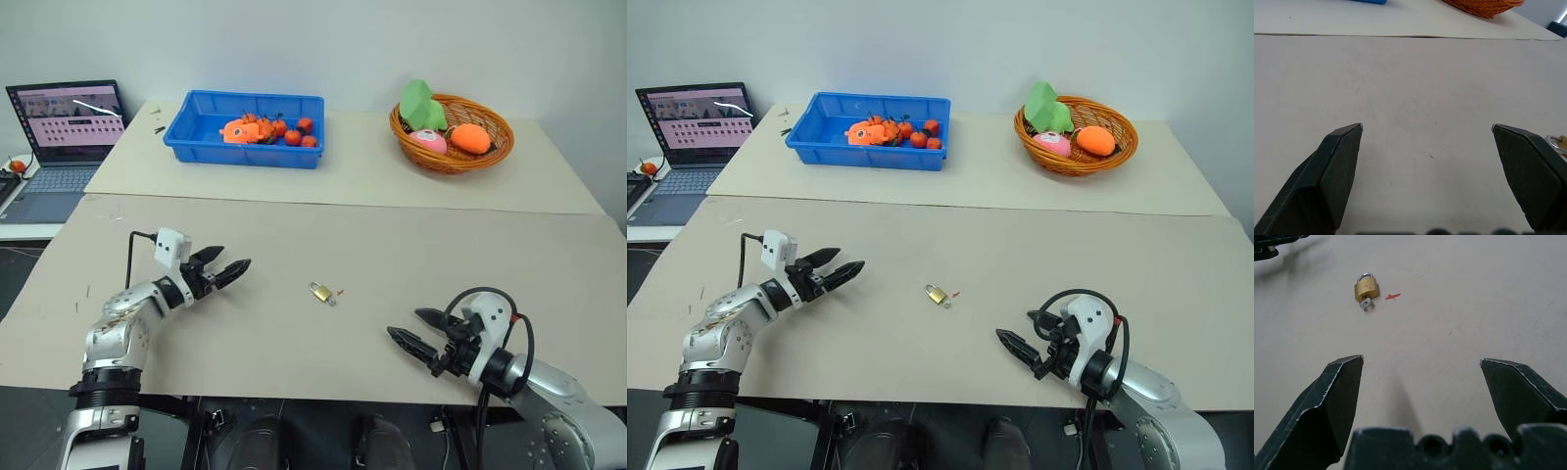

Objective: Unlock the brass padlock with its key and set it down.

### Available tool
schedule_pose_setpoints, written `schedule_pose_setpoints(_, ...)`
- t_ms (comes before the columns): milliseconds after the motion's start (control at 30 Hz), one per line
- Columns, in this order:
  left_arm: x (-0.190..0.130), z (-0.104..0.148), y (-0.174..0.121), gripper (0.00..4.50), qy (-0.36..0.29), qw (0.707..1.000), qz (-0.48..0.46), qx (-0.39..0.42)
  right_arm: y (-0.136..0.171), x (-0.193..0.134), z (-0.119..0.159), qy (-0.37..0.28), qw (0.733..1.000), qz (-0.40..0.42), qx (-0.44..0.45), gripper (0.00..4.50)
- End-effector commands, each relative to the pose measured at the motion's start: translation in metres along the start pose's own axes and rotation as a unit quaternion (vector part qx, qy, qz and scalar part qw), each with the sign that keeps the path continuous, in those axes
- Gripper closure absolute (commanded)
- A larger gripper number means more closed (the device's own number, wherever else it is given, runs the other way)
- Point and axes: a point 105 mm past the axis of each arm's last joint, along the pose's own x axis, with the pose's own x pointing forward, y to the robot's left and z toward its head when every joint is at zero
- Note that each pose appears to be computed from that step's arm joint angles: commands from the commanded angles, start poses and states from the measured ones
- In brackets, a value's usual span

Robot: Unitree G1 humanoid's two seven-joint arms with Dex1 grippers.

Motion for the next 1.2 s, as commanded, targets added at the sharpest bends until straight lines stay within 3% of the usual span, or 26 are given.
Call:
schedule_pose_setpoints(33,0.002,0.018,-0.009,0.00,-0.022,0.999,-0.015,0.034,0.002,0.005,0.013,-0.025,0.999,0.006,-0.019,0.01)
schedule_pose_setpoints(267,0.000,0.013,-0.008,0.00,-0.023,0.998,-0.002,0.053,-0.002,0.015,0.013,-0.012,1.000,0.002,-0.028,0.01)
schedule_pose_setpoints(367,0.000,0.011,-0.011,0.00,-0.019,0.998,-0.005,0.051,0.035,0.016,0.022,0.000,0.994,0.085,-0.064,0.01)
schedule_pose_setpoints(533,0.004,0.004,-0.017,0.00,-0.007,0.999,-0.021,0.041,0.066,0.025,0.031,0.028,0.981,0.150,-0.119,0.01)
schedule_pose_setpoints(733,0.006,0.006,-0.017,0.00,-0.007,0.999,-0.024,0.042,0.064,0.061,0.043,0.034,0.983,0.128,-0.130,0.01)
schedule_pose_setpoints(967,0.001,0.010,-0.017,0.00,-0.008,0.998,-0.023,0.053,0.054,0.090,0.028,0.069,0.987,0.070,-0.126,0.01)
schedule_pose_setpoints(1200,-0.011,0.020,-0.077,0.00,0.010,0.973,-0.182,0.143,0.053,0.103,0.028,0.064,0.989,0.053,-0.119,0.01)
